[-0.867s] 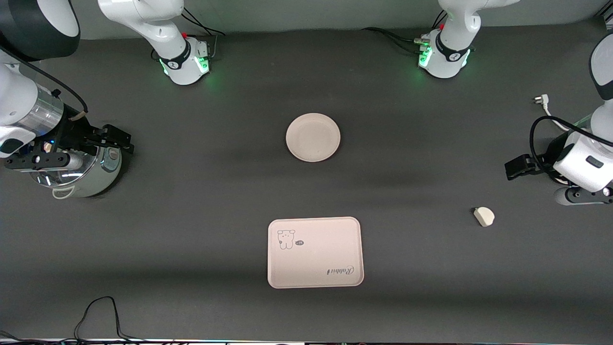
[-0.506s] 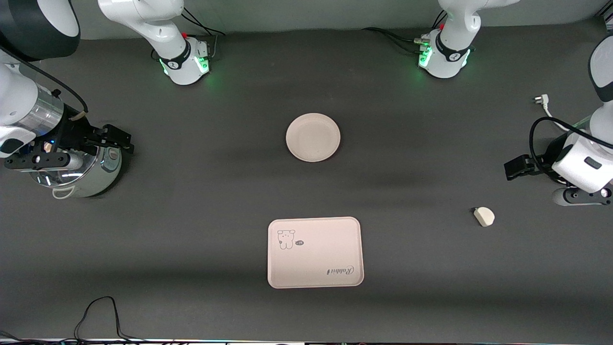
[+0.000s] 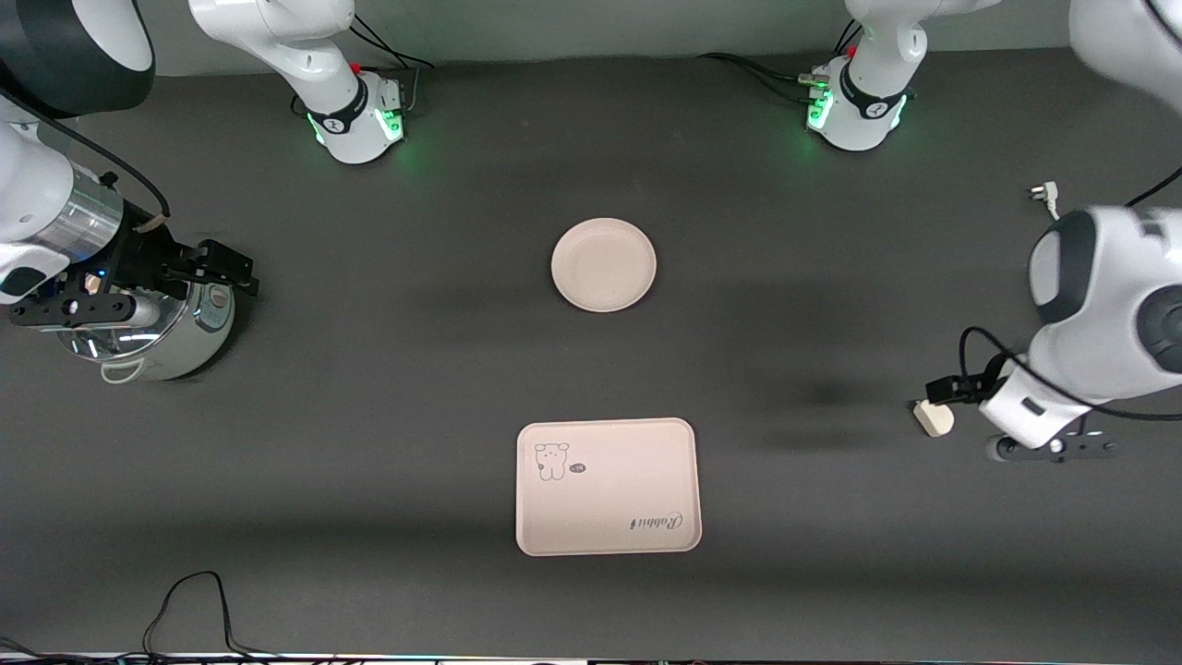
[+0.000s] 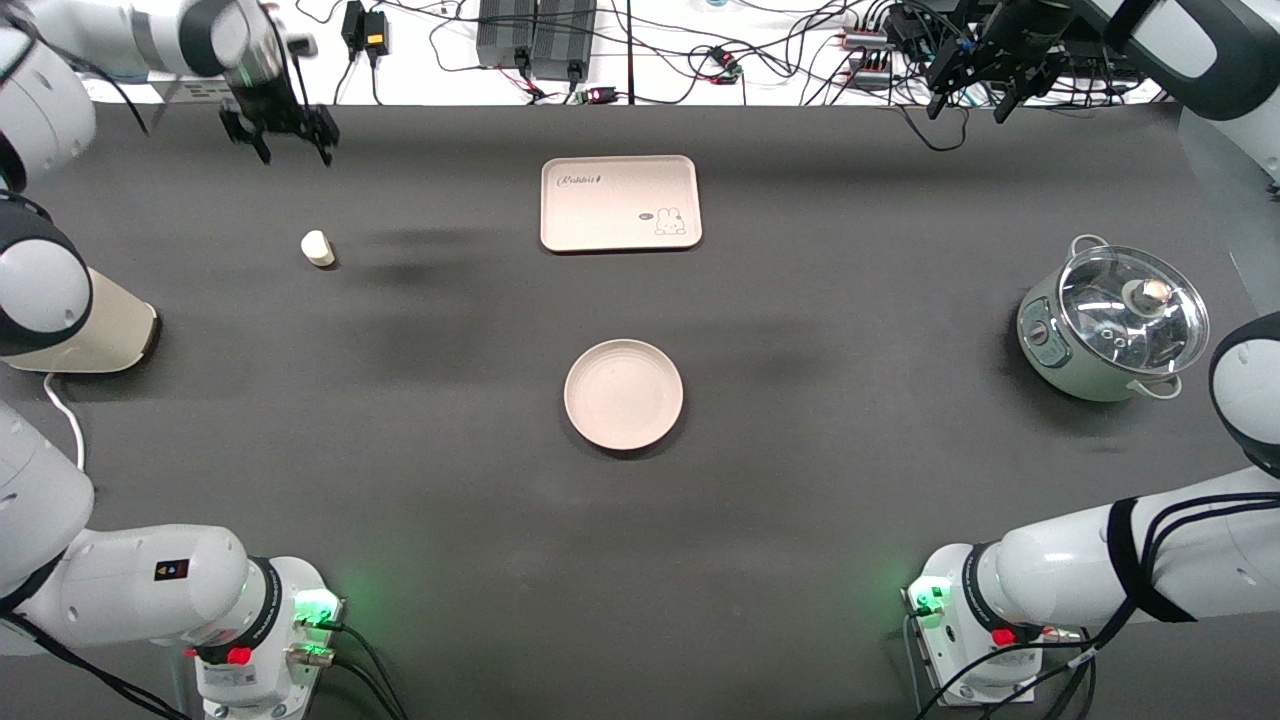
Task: Place bun in plate and plate on tray
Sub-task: 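Lower the left gripper toward the white bun beside the tray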
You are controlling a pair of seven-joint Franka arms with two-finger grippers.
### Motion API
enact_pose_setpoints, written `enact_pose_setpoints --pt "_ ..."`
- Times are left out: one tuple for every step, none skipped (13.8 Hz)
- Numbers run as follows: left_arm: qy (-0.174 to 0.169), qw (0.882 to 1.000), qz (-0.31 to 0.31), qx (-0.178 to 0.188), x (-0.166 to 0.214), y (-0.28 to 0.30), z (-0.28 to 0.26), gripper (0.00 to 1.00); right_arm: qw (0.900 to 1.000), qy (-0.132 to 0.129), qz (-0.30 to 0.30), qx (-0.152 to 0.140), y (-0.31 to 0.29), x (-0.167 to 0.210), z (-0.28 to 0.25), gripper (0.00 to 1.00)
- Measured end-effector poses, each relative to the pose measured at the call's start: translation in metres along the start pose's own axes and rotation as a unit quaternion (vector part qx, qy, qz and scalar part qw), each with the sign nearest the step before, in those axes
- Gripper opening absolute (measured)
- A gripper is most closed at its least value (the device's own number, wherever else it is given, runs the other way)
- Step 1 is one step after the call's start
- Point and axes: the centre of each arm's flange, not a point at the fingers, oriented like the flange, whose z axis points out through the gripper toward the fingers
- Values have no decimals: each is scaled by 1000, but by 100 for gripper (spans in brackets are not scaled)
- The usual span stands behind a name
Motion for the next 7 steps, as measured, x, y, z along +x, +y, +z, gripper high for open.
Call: enact_pose_setpoints --pt "14 1000 0 0 -5 -8 34 100 1000 0 0 0 0 0 0 100" --pt "22 1000 1 1 -9 -16 66 100 1000 0 0 0 0 0 0 100" --pt "27 1000 1 1 -13 -23 94 100 1000 0 0 0 0 0 0 100" --pt "28 1000 0 -1 -15 -28 118 100 1000 0 0 0 0 0 0 100" --pt "26 1000 -2 -4 -16 -30 137 100 1000 0 0 0 0 0 0 100" --pt "22 1000 -4 -5 -18 -33 152 100 1000 0 0 0 0 0 0 100" --pt "19 1000 -5 -6 -19 -34 162 100 1000 0 0 0 0 0 0 100"
